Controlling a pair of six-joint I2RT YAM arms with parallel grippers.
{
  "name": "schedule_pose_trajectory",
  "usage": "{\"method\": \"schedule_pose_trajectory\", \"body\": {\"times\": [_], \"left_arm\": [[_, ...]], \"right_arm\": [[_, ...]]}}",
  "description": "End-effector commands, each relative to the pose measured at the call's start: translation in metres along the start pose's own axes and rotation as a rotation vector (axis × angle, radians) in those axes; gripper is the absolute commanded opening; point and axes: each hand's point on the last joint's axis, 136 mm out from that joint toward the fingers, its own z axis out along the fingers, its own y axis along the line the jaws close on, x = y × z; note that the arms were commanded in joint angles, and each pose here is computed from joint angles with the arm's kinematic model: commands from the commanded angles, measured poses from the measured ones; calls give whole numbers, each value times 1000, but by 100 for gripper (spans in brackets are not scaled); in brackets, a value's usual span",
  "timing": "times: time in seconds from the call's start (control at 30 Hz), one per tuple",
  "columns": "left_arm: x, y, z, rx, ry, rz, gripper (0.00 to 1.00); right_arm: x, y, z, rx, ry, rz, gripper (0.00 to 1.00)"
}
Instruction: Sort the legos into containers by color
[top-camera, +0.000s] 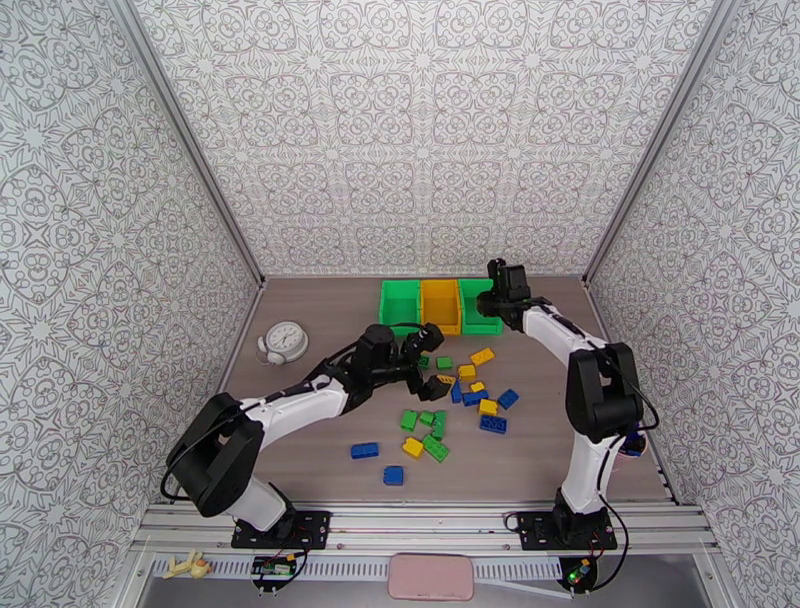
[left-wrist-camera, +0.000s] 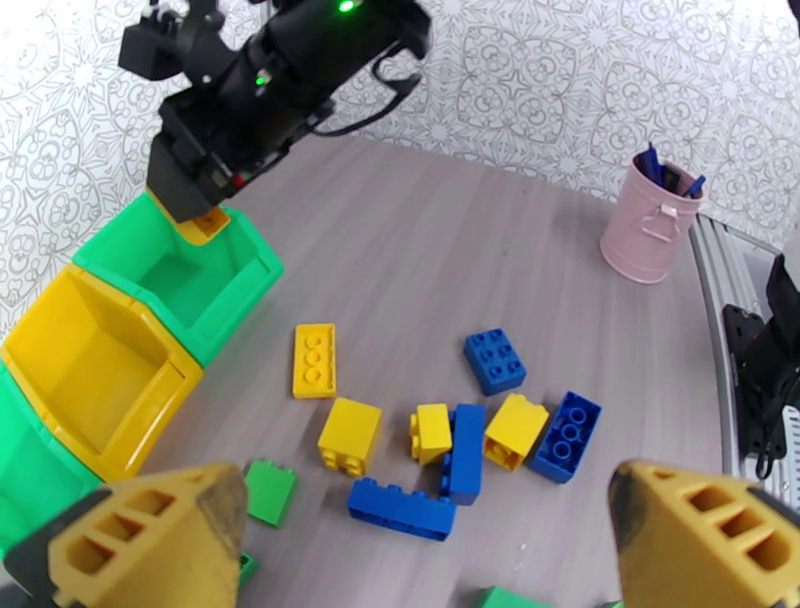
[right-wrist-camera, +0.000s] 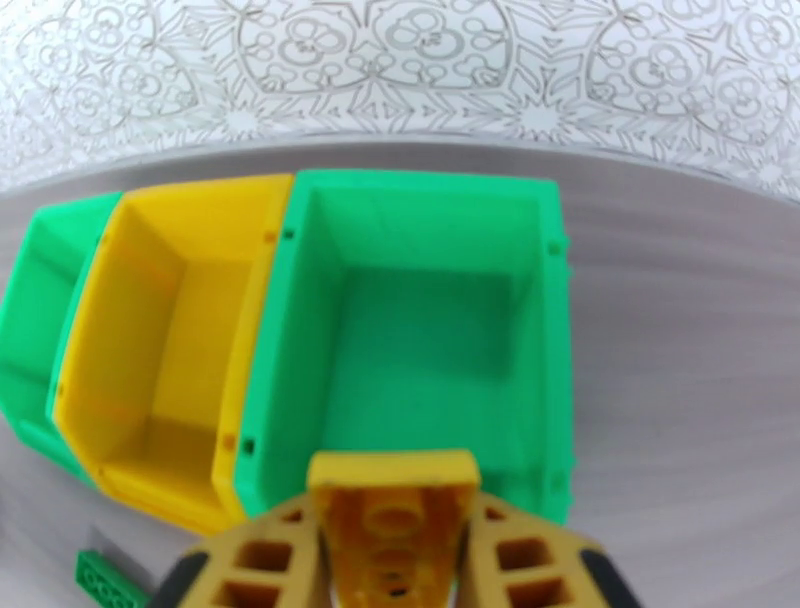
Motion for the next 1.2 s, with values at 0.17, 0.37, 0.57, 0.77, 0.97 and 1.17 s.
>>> {"method": "schedule_pose_trajectory", "body": {"times": [0.17,0.37,0.57,0.77,0.97,1.17], "left_arm": [[-4,1,-8,-41,-11,0,100],[-5,5,-9,-59,-11,-2,100],[-6,18,-9,-127,-11,-21,100],[2,57,-18,-372,60,-118,100],[17,86,-24,-547,155,-241,100],[44,102,-30,-717,366,-436,100]], "right_arm": [[-18,4,36,-25,-25,18,27],[-10,3,42,-25,-4,10,36],[-20,9,25,-51,-27,-12,55],[-32,15,-7,-76,-65,-37,78],[-22,22,-49,-125,-84,-79,86],[-2,24,-94,-154,-90,-112,90]]}}
